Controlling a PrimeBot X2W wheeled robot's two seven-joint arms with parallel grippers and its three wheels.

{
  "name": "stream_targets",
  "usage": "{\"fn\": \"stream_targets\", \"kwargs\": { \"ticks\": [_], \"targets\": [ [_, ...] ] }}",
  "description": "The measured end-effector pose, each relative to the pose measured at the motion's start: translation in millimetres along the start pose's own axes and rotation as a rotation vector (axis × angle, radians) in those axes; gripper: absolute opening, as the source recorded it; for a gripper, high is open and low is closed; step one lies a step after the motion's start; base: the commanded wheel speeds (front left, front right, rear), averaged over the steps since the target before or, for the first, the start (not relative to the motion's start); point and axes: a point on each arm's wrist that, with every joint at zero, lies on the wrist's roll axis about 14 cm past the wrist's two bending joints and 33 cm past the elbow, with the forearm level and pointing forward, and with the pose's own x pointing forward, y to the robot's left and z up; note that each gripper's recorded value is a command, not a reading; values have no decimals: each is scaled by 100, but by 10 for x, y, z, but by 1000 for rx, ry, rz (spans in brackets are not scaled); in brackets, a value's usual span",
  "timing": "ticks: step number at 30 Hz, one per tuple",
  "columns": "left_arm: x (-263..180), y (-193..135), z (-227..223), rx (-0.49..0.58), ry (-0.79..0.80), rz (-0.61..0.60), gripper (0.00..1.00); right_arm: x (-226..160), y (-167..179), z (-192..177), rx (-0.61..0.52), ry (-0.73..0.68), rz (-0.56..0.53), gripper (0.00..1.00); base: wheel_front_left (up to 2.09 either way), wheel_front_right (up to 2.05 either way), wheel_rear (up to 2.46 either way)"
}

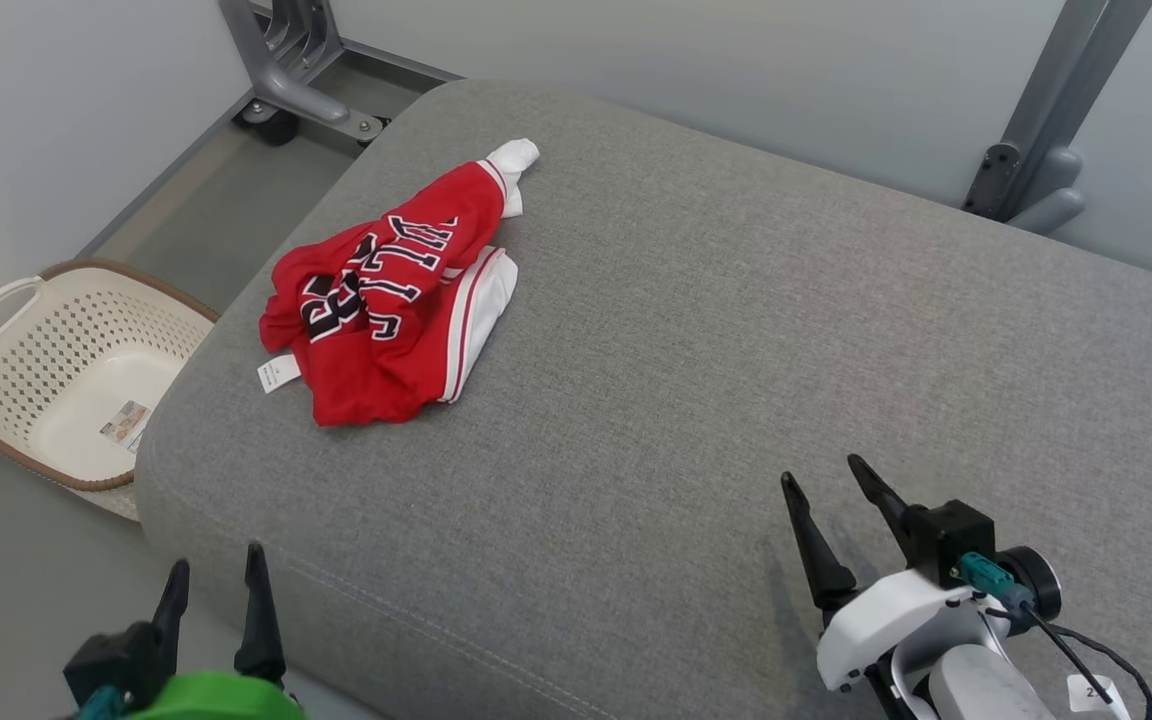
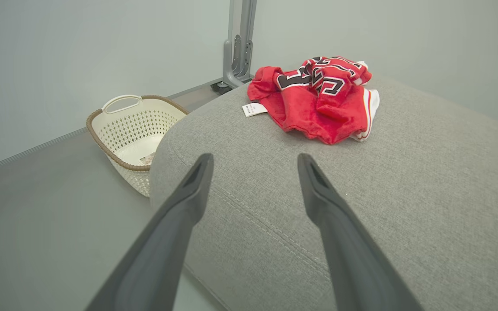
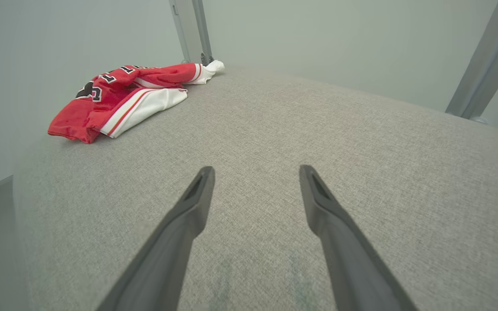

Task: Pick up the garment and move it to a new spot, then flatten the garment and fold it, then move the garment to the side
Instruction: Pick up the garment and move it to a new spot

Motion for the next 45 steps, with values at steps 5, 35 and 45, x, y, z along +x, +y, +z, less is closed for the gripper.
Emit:
{"fn": "stream_targets", "kwargs": {
  "ticks": [5,35,45],
  "targets": [
    [307,-116,193,2,-35,-53,100,-40,-141,-27,-16,0,-36,100,0,0,0],
    [1964,-997,-141,144,285,-294,100,-314,-1427,-105,-104,-25,-266,100,0,0,0],
    [1982,-1054,-675,187,433,-265,0,-574,-1712,-216,-89,12,-366,100,0,0,0]
  ]
}}
